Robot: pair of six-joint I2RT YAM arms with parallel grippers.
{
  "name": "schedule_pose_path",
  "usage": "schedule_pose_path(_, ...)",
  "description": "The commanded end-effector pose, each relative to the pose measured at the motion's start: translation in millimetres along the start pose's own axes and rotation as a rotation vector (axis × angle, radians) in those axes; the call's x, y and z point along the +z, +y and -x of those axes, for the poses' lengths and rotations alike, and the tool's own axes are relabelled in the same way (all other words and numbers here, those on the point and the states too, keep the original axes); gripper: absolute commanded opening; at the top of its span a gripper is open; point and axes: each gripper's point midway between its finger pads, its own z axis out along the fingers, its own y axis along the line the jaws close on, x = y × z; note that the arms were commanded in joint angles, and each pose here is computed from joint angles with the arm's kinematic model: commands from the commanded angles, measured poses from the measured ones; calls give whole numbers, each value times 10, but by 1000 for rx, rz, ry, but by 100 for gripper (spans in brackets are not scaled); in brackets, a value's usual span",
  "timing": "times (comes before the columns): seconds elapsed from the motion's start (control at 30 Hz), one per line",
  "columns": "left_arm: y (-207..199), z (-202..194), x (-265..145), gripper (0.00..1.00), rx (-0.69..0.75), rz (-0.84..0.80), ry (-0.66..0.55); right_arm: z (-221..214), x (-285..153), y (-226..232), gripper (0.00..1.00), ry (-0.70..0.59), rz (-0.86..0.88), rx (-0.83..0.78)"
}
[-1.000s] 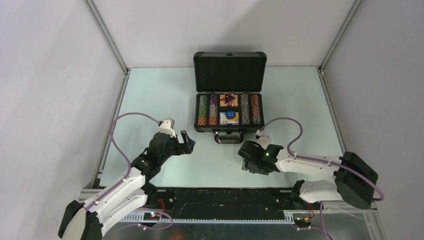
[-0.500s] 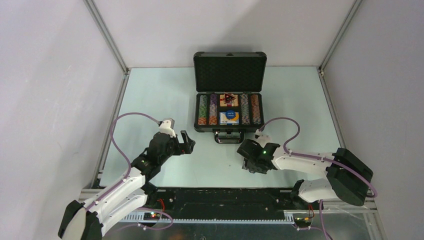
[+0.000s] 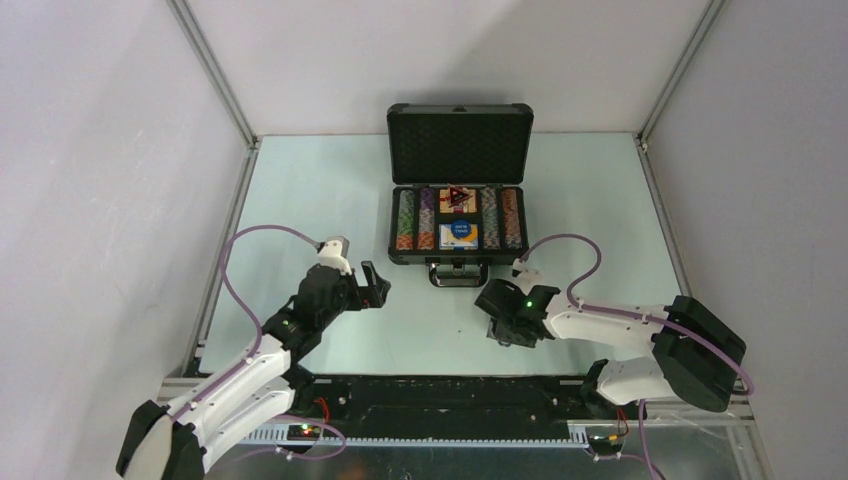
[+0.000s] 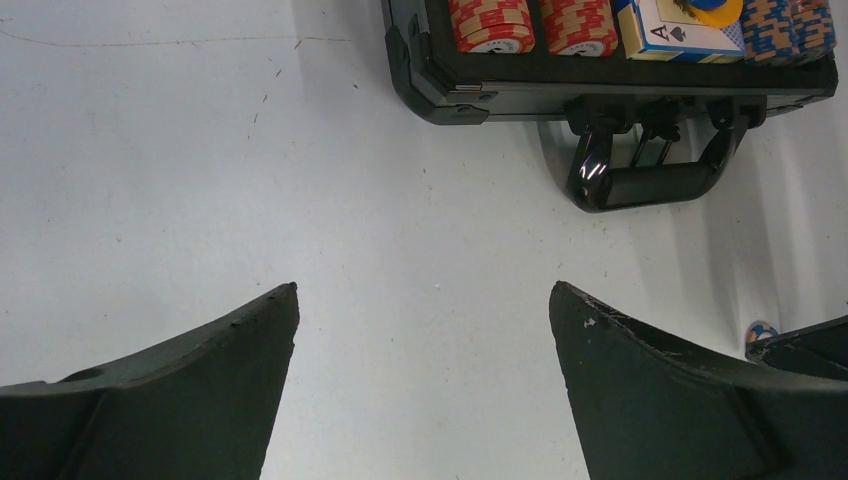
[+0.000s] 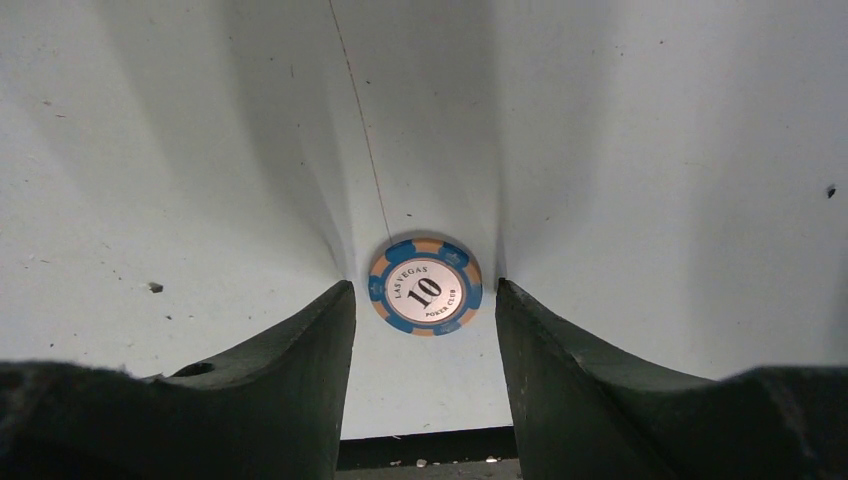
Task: Pack up texas hold em set
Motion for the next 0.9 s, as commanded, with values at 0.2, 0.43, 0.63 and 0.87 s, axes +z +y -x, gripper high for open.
schedule_pose_path(0.2, 11, 64, 10, 100, 13, 6, -21, -52, 64, -141, 55, 11, -70, -28)
schedule_pose_path(0.43, 11, 63, 9, 100, 13, 6, -22, -114, 112, -84, 52, 31, -59, -48)
schedule_pose_path(0.63, 11, 64, 9, 100, 13, 6, -22, -138, 127, -67, 54, 39, -64, -63)
schedule_pose_path(0.87, 12, 61, 9, 100, 13, 7, -21, -187, 151, -73, 50, 55, -78, -80)
